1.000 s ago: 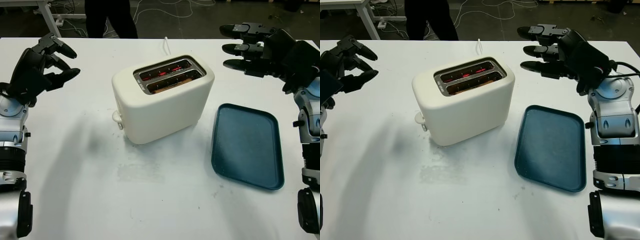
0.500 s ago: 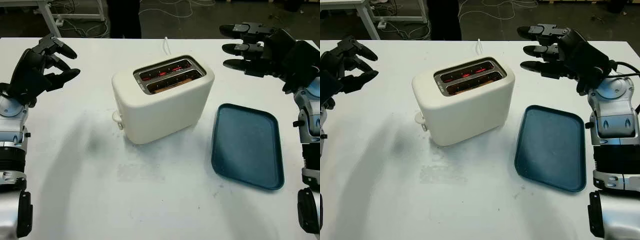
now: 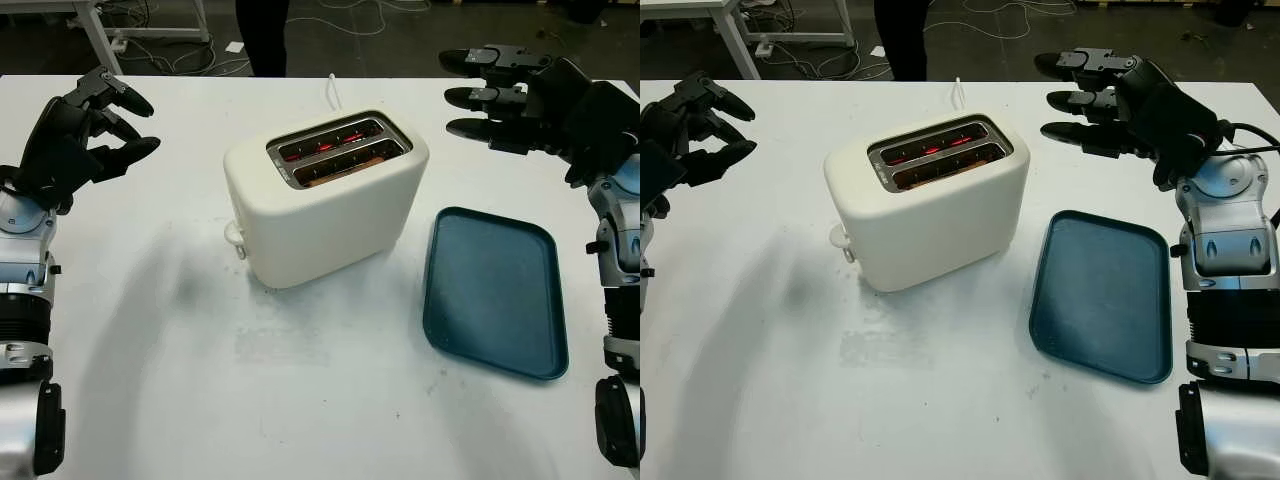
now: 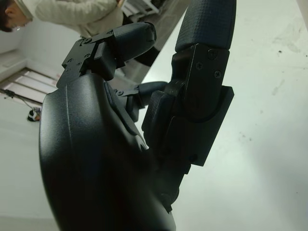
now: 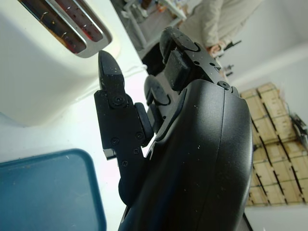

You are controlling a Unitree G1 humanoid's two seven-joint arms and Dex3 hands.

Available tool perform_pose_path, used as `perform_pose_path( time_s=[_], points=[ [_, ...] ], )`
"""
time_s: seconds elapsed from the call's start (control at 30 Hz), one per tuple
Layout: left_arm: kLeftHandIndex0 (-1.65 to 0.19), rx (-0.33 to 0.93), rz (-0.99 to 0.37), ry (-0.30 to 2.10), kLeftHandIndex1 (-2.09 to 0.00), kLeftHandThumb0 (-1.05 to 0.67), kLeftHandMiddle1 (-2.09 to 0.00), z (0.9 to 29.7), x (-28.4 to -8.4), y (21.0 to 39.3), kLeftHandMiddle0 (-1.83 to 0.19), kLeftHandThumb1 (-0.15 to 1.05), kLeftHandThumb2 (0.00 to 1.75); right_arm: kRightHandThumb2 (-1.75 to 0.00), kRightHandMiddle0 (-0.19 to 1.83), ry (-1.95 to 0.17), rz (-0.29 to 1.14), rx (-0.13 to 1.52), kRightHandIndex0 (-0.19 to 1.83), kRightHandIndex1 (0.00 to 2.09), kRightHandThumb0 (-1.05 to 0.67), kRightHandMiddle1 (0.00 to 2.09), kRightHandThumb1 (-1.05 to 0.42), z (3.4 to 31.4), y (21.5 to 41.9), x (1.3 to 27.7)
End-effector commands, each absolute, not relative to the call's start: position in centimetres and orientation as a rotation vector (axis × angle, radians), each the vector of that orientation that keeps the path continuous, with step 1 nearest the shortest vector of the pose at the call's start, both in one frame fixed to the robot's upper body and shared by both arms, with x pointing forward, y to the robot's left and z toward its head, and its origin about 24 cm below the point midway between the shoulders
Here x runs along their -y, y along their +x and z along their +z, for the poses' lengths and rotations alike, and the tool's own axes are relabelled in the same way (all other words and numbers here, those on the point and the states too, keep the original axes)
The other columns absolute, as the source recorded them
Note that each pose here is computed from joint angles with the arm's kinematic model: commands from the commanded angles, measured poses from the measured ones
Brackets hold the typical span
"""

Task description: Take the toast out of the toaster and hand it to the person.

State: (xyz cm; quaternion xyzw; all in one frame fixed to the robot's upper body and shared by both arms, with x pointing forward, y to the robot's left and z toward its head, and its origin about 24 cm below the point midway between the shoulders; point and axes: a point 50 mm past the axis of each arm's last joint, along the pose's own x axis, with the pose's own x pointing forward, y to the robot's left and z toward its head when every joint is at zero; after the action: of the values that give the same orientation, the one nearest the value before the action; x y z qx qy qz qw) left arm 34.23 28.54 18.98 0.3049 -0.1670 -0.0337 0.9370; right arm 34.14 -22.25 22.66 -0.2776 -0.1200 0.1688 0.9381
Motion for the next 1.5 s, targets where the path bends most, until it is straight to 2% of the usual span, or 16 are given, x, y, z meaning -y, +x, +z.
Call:
perform_pose_path(
  time_s=[0.0, 0.63, 1.47],
  points=[
    [-0.17, 0.356, -0.054, 0.607, -1.56, -1.05, -1.61, 19.38, -28.68, 34.20, -0.25, 0.92, 0.19, -0.07, 0.49, -0.591, 0.341, 0.273, 0.52, 0.01, -0.22, 0.01, -0.92, 23.28, 33.96, 22.01],
    [-0.22, 0.357, -0.064, 0.617, -1.53, -1.05, -1.59, 19.58, -28.59, 34.29, -0.28, 0.92, 0.18, -0.08, 0.48, -0.565, 0.349, 0.267, 0.51, 0.00, -0.19, 0.00, -0.92, 23.40, 34.00, 22.05],
    [-0.17, 0.356, -0.058, 0.623, -1.56, -1.05, -1.61, 19.40, -28.62, 34.28, -0.25, 0.92, 0.20, -0.07, 0.49, -0.574, 0.347, 0.275, 0.52, 0.01, -0.21, 0.01, -0.92, 23.15, 33.93, 22.08]
  ],
)
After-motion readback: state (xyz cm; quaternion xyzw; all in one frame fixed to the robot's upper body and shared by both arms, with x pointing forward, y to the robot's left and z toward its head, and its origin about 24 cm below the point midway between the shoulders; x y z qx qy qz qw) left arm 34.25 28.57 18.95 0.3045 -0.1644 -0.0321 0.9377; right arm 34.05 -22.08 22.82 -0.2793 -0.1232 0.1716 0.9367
